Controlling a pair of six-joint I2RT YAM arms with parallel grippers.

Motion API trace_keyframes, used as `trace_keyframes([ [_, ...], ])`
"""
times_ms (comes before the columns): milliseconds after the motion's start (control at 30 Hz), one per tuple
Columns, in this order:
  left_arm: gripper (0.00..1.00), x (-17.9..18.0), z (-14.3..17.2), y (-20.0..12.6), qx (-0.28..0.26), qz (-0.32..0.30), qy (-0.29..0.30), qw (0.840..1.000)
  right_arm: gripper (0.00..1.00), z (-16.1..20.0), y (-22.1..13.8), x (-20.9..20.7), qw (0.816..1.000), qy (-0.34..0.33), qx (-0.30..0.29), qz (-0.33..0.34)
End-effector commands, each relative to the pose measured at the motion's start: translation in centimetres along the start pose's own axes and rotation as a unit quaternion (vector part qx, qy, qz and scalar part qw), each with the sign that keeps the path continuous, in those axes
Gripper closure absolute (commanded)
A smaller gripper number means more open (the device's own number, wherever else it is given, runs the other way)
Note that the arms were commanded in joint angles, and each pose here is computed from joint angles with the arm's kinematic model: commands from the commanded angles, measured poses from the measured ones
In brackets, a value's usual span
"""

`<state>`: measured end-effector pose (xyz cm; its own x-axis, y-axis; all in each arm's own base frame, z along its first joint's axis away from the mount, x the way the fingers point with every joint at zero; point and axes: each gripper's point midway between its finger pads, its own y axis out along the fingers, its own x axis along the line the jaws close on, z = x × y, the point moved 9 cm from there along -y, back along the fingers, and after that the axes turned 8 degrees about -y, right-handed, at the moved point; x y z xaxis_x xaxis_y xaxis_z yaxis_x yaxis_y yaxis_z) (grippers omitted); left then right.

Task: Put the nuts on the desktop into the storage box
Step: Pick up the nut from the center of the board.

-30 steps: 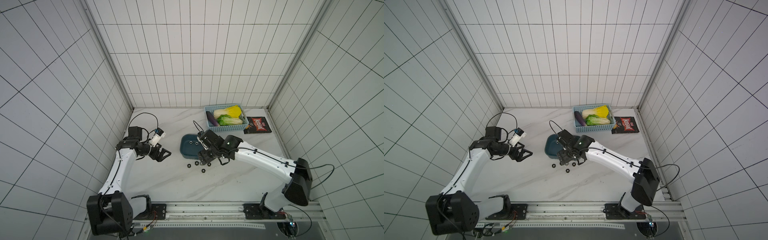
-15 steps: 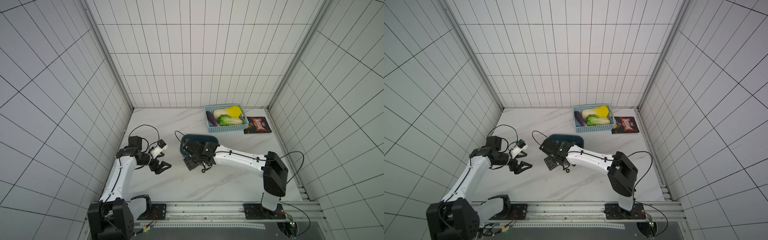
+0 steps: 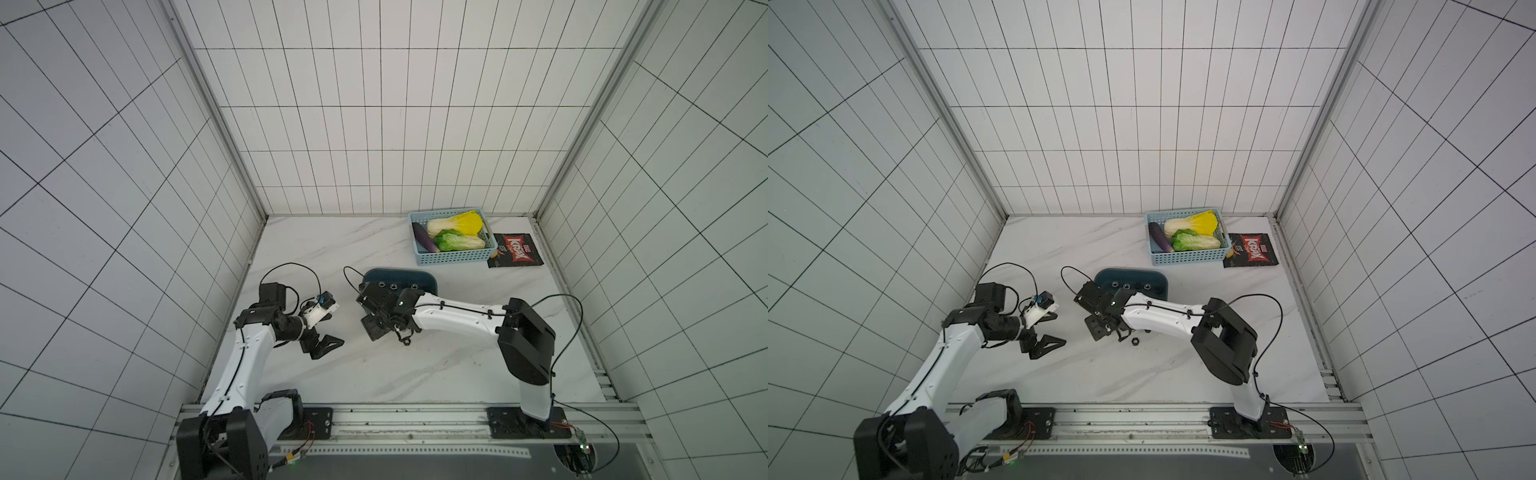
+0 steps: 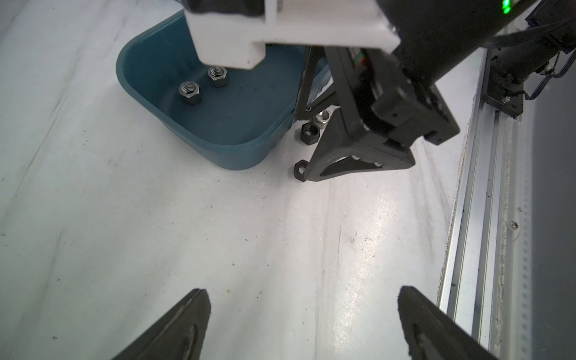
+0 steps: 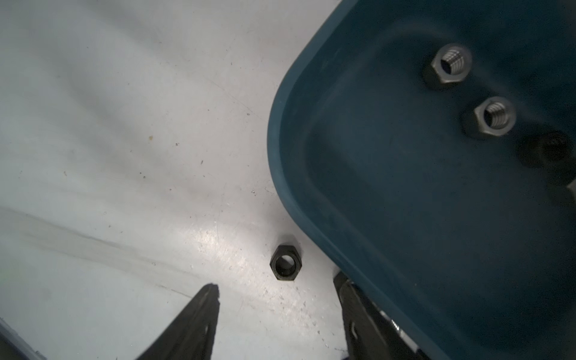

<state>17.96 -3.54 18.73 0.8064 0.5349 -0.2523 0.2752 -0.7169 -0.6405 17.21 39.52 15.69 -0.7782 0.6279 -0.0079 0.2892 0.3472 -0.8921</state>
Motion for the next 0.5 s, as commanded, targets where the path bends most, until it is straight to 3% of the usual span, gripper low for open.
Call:
trace_keyframes([
  [0, 0.02, -0.3, 0.2, 0.2, -0.015, 0.008, 0.038, 0.999, 0.35, 0.9, 1.7, 0.2, 1.0, -0.01, 0.016, 0.011],
  [467, 0.03, -1.3, 0.6, 1.7, 0.024, 0.025, 0.074, 0.997, 0.42, 2.1, 4.7, 0.0, 0.998, -0.009, 0.056, 0.008],
])
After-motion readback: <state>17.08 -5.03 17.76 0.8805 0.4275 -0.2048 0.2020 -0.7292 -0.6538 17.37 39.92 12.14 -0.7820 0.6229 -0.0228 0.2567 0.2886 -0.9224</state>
